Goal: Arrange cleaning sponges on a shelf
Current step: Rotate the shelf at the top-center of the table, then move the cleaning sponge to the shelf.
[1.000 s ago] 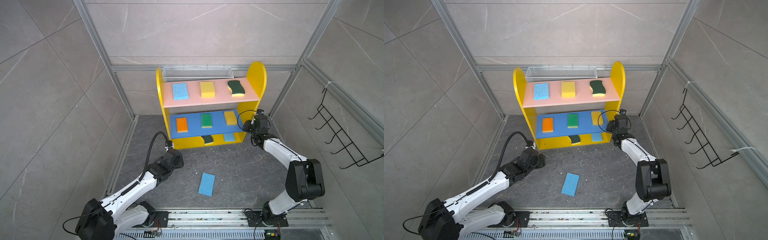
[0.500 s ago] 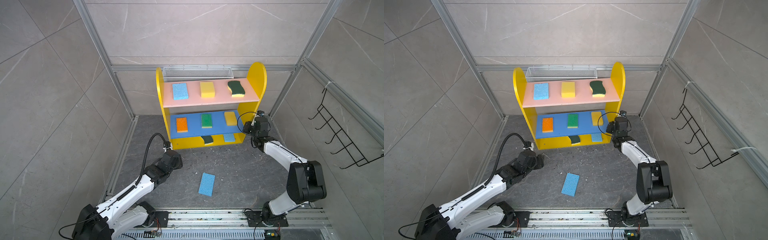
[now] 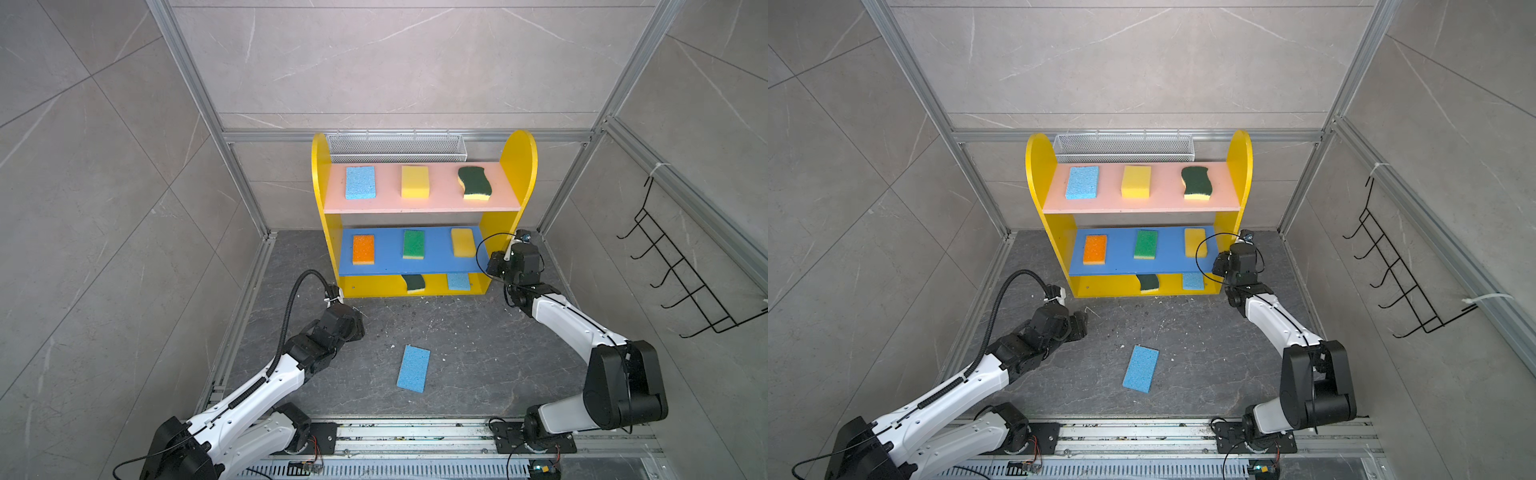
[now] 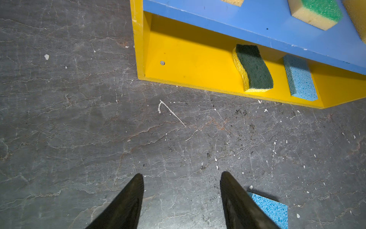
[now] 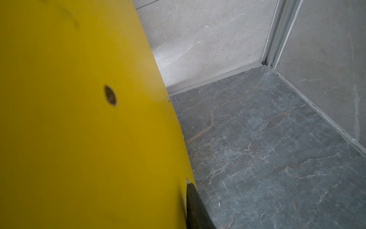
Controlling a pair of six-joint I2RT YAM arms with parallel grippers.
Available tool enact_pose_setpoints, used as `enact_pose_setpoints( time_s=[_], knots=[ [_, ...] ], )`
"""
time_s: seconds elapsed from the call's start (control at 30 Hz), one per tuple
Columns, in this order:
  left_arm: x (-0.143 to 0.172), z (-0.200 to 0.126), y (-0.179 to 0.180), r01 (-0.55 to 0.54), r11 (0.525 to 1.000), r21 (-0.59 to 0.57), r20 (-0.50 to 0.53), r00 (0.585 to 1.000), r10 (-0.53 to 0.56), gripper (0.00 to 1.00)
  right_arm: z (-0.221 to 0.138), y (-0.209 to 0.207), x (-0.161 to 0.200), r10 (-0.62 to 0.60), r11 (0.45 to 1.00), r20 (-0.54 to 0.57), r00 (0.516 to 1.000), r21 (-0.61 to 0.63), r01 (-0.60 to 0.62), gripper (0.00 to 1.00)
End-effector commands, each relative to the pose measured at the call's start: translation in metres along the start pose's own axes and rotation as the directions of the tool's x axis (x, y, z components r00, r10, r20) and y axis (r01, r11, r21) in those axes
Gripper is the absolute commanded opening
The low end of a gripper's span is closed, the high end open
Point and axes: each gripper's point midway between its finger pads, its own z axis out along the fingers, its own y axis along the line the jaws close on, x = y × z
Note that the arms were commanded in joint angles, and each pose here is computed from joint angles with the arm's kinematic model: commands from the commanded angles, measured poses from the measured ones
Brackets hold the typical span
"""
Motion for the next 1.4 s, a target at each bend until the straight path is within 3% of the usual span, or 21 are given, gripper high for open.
enact_pose_setpoints(
  time_s=[0.0, 0.1, 0.23, 0.33, 0.37, 0.4, 0.7, 0.93, 1.17, 1.23, 1.37],
  knots=[
    [0.000, 0.001, -0.002, 0.022, 1.000, 0.014, -0.001, 1.000, -0.022, 0.65, -0.018, -0.028, -0.002, -0.154, 0.978, -0.008, 0.988, 0.140, 0.153, 0.09],
    [0.001, 0.002, -0.002, 0.020, 1.000, 0.016, -0.005, 1.000, -0.020, 0.65, -0.023, -0.029, -0.005, -0.146, 0.978, -0.016, 0.989, 0.151, 0.147, 0.21],
    [0.003, 0.004, -0.002, 0.019, 1.000, 0.016, -0.011, 1.000, -0.019, 0.65, -0.031, -0.025, -0.012, -0.146, 0.980, -0.002, 0.989, 0.136, 0.144, 0.50],
    [0.004, 0.004, -0.002, 0.018, 1.000, 0.016, -0.016, 1.000, -0.018, 0.65, -0.032, -0.021, -0.015, -0.152, 0.981, -0.020, 0.988, 0.122, 0.154, 0.61],
    [0.004, 0.004, -0.003, 0.019, 1.000, 0.017, -0.016, 1.000, -0.018, 0.65, -0.033, -0.021, -0.015, -0.154, 0.981, -0.023, 0.988, 0.119, 0.156, 0.70],
    [0.005, 0.004, -0.003, 0.018, 1.000, 0.017, -0.018, 1.000, -0.018, 0.65, -0.034, -0.019, -0.015, -0.154, 0.981, -0.025, 0.988, 0.115, 0.156, 0.73],
    [0.012, 0.010, 0.001, -0.015, 1.000, -0.005, -0.048, 0.999, 0.015, 0.66, -0.068, -0.014, 0.000, -0.123, 0.989, -0.034, 0.992, 0.077, 0.125, 0.72],
    [0.016, 0.013, -0.008, -0.039, 0.999, 0.038, -0.070, 0.997, 0.041, 0.66, -0.102, -0.011, 0.066, -0.038, 0.999, -0.134, 0.990, 0.015, 0.041, 0.68],
    [0.021, 0.017, -0.007, -0.063, 0.997, 0.043, -0.079, 0.995, 0.066, 0.67, -0.121, 0.018, 0.133, 0.043, 0.993, -0.262, 0.964, -0.096, -0.070, 0.65],
    [0.021, 0.018, -0.009, -0.059, 0.996, 0.060, -0.088, 0.994, 0.064, 0.67, -0.118, 0.032, 0.152, 0.065, 0.986, -0.299, 0.952, -0.129, -0.108, 0.60],
    [0.025, 0.020, -0.008, -0.047, 0.996, 0.080, -0.104, 0.993, 0.056, 0.64, -0.109, 0.063, 0.178, 0.109, 0.968, -0.335, 0.936, -0.177, -0.177, 0.42]
  ],
)
